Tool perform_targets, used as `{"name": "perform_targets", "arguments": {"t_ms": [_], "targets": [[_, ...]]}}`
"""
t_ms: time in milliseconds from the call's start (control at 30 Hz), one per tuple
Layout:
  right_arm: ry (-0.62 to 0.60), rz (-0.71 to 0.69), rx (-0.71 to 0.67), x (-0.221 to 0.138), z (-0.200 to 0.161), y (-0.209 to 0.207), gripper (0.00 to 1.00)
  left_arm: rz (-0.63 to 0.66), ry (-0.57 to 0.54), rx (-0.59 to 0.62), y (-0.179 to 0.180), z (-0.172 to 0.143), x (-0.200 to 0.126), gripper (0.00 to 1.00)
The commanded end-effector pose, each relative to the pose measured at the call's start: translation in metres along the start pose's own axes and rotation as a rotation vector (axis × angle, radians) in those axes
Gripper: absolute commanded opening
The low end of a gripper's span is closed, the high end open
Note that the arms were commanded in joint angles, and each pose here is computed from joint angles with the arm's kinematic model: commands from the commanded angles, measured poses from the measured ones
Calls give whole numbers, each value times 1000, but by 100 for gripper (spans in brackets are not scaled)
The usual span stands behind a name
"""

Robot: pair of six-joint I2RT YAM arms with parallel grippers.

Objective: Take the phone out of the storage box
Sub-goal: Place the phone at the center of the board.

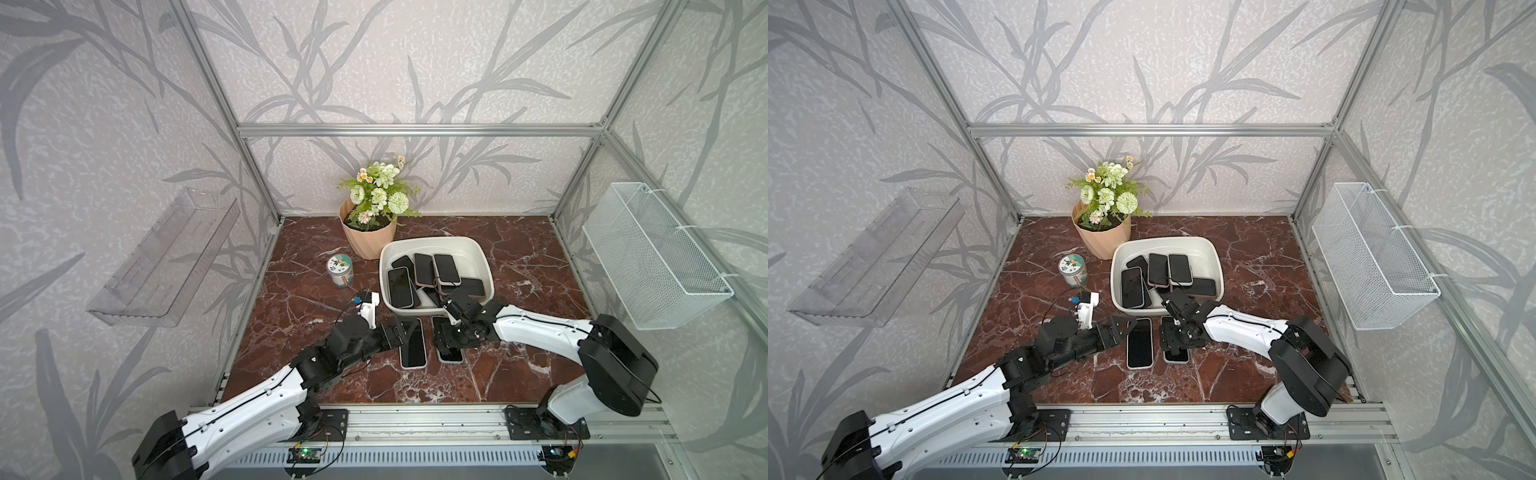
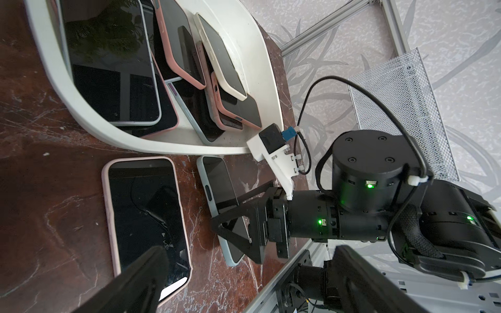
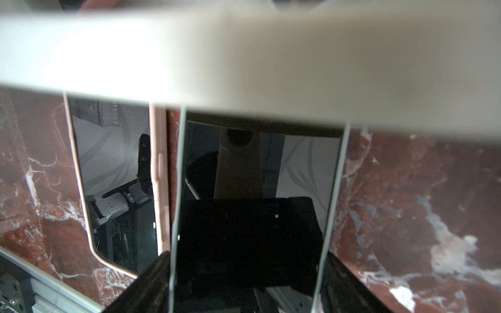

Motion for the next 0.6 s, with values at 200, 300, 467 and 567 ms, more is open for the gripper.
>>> {"name": "perform_targets", "arguments": {"t_ms": [200, 300, 467, 567], "targets": [[28, 18, -6, 10, 0, 7, 86, 30, 3, 23, 3, 0, 2, 100], [35, 15, -9, 10, 0, 7, 91, 31, 5, 21, 4, -1, 2, 100], [38, 19, -16, 11, 1, 8, 99, 34, 3, 21, 3, 0, 1, 100], [31, 45, -19, 11, 2, 11, 99, 37, 2, 19, 4, 0, 0, 100]]}}
Point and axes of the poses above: each gripper's point midway between its finger pads, its own x axis out along the fingers, its own y axis along the line the jaws close on, z = x × y, the point moved 7 cm from there along -x, back along the fingers, and after that the axes turned 5 degrees about x, right-handed, at the moved point
